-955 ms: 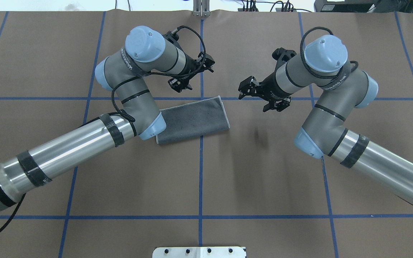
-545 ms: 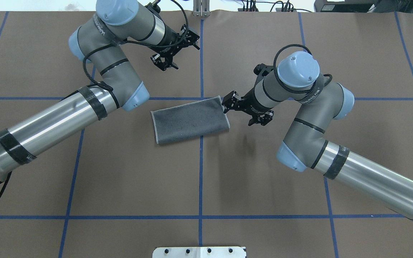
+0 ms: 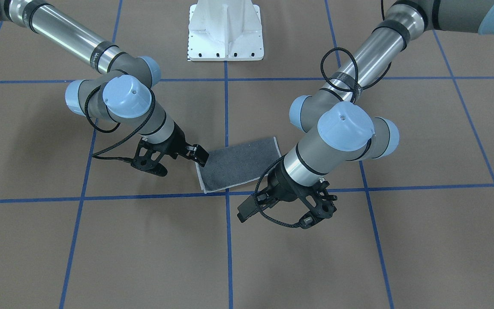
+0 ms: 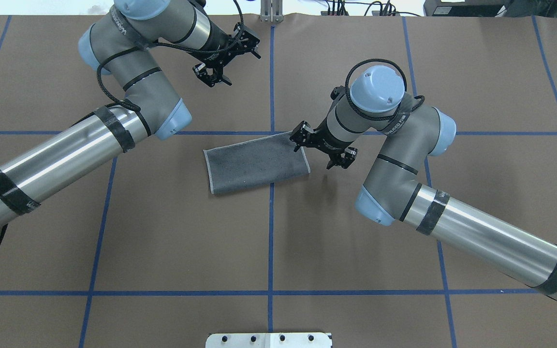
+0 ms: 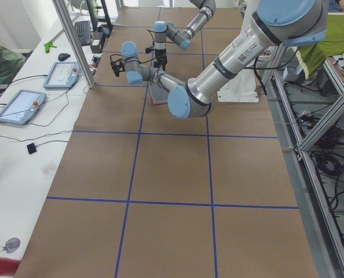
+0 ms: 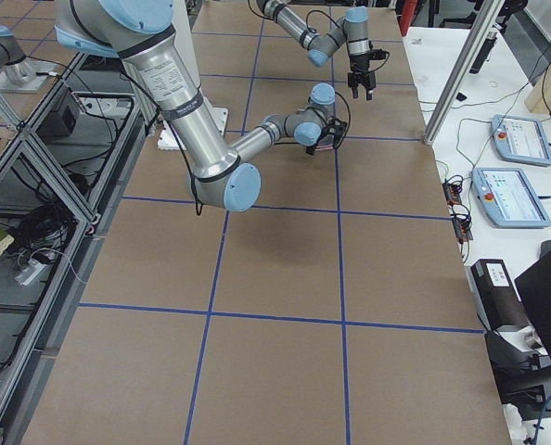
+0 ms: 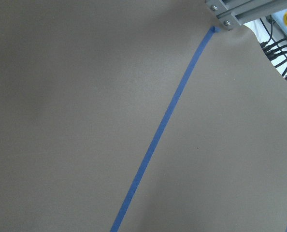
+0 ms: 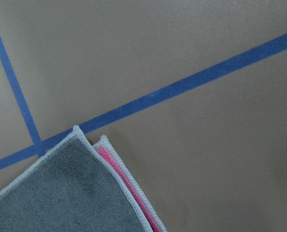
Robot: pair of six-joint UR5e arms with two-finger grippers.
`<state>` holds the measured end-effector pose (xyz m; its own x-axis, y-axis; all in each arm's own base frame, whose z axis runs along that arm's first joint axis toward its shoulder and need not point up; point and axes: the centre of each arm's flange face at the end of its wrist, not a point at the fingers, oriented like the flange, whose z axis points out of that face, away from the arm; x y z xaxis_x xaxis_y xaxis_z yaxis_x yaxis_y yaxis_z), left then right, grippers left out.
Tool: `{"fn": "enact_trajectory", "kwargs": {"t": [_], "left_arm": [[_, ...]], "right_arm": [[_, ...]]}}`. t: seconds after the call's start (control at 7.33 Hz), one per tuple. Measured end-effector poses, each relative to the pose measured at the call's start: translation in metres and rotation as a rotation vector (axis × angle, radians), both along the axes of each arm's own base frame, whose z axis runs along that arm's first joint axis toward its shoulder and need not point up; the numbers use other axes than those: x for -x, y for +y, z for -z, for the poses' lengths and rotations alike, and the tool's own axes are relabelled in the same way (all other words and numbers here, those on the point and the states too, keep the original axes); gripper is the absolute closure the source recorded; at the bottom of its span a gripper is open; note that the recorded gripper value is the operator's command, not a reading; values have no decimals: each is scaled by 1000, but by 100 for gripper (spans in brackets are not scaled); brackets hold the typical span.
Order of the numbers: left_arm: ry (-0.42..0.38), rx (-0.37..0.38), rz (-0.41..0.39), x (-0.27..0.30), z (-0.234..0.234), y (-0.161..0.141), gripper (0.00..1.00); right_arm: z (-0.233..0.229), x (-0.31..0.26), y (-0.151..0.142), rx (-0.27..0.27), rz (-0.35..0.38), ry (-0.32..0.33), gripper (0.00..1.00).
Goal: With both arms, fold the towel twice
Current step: 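Grasp the folded towel's end corner with the right gripper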
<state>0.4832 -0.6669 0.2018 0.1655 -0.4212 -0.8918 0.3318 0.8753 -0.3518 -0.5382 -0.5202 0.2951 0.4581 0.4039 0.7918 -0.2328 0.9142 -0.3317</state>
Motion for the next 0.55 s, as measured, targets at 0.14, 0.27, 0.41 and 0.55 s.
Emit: {"fn": "enact_trajectory", "kwargs": {"t": [0.14, 0.27, 0.41, 0.55], "left_arm": [[-3, -2, -2, 0, -2, 0, 0], [-7, -3, -2, 1, -6, 0, 0], [-11, -5, -3, 1, -10, 0, 0], [-13, -8, -3, 1, -12, 0, 0]], "right_arm": [[0, 6, -1, 4, 4, 6, 4], [-1, 12, 1, 6, 10, 9, 6], [-1, 17, 5, 7, 17, 10, 14], [-1, 20, 8, 6, 22, 11, 40]]}}
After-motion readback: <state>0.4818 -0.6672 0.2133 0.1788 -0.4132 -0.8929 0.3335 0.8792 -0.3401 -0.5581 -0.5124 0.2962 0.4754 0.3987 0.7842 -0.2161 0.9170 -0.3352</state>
